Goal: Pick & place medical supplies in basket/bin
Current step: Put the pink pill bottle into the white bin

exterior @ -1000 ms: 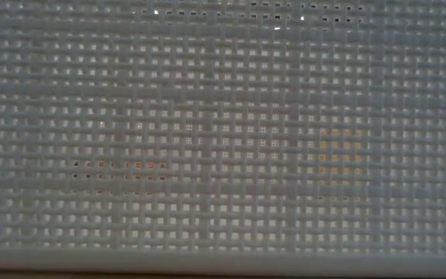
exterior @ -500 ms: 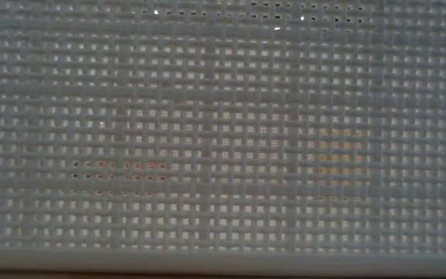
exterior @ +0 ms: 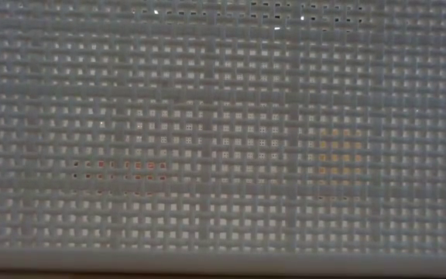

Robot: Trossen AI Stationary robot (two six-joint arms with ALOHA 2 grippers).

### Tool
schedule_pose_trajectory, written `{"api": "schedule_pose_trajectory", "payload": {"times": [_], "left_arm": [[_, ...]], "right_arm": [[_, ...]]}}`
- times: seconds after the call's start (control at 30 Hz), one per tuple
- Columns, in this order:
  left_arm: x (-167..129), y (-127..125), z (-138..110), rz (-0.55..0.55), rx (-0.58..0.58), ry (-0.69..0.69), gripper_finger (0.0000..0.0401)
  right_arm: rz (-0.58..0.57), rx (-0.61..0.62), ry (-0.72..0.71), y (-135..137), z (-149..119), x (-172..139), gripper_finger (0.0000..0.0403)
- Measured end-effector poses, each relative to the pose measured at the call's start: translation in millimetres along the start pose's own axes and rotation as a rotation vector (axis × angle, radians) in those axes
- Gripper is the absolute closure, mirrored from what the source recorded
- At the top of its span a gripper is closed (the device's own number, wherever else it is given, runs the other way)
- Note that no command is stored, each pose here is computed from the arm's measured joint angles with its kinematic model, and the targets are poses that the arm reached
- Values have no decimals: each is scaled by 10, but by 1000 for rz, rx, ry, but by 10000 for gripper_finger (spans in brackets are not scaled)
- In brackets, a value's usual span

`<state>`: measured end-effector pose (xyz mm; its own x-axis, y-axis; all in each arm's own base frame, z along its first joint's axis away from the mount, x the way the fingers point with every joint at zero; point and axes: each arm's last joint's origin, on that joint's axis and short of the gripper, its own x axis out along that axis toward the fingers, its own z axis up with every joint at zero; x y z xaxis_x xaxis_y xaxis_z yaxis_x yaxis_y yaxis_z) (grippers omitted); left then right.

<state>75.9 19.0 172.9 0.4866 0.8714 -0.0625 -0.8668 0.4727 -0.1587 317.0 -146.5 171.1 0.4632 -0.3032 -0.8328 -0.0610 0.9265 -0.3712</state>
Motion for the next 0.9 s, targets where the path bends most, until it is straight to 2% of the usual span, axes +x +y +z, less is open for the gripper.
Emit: {"api": "schedule_pose_trajectory", "payload": {"times": [0.17, 0.37, 0.57, 0.9], "left_arm": [[0, 10, 2, 36, -1, -11, 203], [0, 11, 3, 38, -1, -12, 203], [0, 11, 3, 38, -1, -12, 203], [0, 11, 3, 38, 0, -12, 203]], "right_arm": [[57, 84, -36, -90, -65, 9, 5], [40, 117, -37, -187, -146, 170, 5], [59, 113, 42, -123, -243, 399, 5], [63, 122, 81, -107, -270, 431, 19]]}}
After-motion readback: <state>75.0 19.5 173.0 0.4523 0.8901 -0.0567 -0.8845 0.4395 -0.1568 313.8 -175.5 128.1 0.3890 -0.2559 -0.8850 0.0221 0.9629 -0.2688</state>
